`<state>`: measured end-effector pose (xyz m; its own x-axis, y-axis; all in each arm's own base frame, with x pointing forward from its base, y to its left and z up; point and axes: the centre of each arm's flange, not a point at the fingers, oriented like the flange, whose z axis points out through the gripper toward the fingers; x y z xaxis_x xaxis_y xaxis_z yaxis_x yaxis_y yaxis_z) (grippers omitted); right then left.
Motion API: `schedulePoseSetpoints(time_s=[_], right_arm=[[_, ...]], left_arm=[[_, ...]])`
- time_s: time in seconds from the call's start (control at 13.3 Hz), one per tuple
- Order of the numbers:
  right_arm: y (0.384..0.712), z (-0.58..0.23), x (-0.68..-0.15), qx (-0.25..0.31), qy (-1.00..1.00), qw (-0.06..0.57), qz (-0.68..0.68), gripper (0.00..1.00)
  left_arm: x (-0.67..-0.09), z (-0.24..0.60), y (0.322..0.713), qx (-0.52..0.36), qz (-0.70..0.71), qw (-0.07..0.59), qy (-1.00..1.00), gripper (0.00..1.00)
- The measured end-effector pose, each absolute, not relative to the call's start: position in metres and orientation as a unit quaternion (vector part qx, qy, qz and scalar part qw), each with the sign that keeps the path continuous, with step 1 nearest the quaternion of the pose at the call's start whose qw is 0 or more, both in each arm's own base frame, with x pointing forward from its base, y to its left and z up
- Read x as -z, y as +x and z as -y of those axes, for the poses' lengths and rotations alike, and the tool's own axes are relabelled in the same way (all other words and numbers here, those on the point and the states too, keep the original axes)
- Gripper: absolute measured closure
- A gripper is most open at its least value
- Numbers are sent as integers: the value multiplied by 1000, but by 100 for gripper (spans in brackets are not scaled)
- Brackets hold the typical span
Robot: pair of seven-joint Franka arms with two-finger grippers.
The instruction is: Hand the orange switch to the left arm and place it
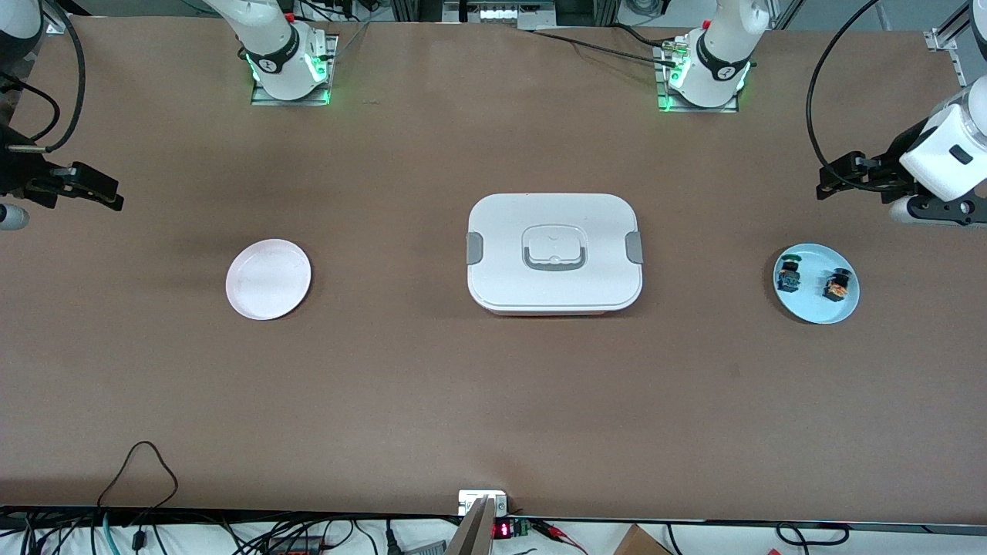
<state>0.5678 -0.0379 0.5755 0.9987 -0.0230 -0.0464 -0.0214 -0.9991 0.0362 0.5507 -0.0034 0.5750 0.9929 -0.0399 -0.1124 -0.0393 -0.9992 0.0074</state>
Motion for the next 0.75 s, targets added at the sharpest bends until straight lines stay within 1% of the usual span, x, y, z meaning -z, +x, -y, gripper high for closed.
schedulePoseSetpoints(time_s=[0.75], right_arm=[[566, 37, -576, 32, 999, 17, 10, 0]], left_arm=[[-587, 7, 553, 48, 23, 0, 999, 0]])
